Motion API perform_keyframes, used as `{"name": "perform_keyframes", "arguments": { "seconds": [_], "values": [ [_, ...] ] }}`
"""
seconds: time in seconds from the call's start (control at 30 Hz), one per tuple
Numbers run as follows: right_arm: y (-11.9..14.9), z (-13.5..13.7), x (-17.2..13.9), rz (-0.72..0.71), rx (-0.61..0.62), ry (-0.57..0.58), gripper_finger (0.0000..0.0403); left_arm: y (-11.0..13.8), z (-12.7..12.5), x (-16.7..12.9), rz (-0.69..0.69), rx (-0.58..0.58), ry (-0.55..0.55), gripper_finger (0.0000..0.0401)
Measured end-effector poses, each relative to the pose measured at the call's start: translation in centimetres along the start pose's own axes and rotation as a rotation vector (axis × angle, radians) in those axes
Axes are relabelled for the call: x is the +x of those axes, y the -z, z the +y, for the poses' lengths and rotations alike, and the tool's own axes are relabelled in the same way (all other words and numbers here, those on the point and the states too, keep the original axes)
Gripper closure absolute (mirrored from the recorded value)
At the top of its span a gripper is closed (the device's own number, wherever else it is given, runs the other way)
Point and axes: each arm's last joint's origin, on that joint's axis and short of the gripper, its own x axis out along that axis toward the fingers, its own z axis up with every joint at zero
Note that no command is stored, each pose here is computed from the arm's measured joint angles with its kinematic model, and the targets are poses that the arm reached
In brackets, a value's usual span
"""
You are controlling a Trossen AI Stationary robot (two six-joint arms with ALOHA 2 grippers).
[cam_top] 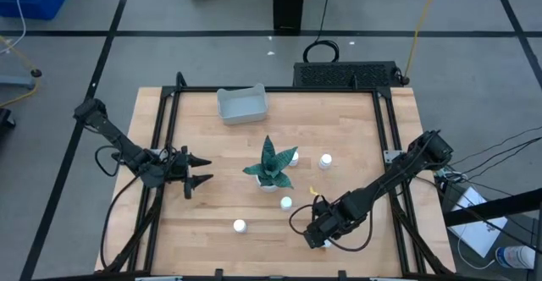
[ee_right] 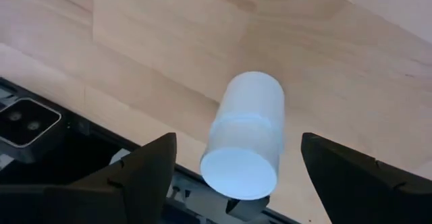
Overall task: Pick and place pill bottles into a basket
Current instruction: Put the white medicine bottle into the gray bin
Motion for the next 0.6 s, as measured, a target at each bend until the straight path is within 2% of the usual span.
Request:
{"name": "perform_keyframes", "arguments": {
  "seconds": [0.6],
  "values": [
    [0.40, 0.11, 0.04, 0.035, -0.011, -0.012, 0.0177, 0.00, 0.00, 0.00, 0.000, 0.000, 0.000, 0.0144]
  ]
}}
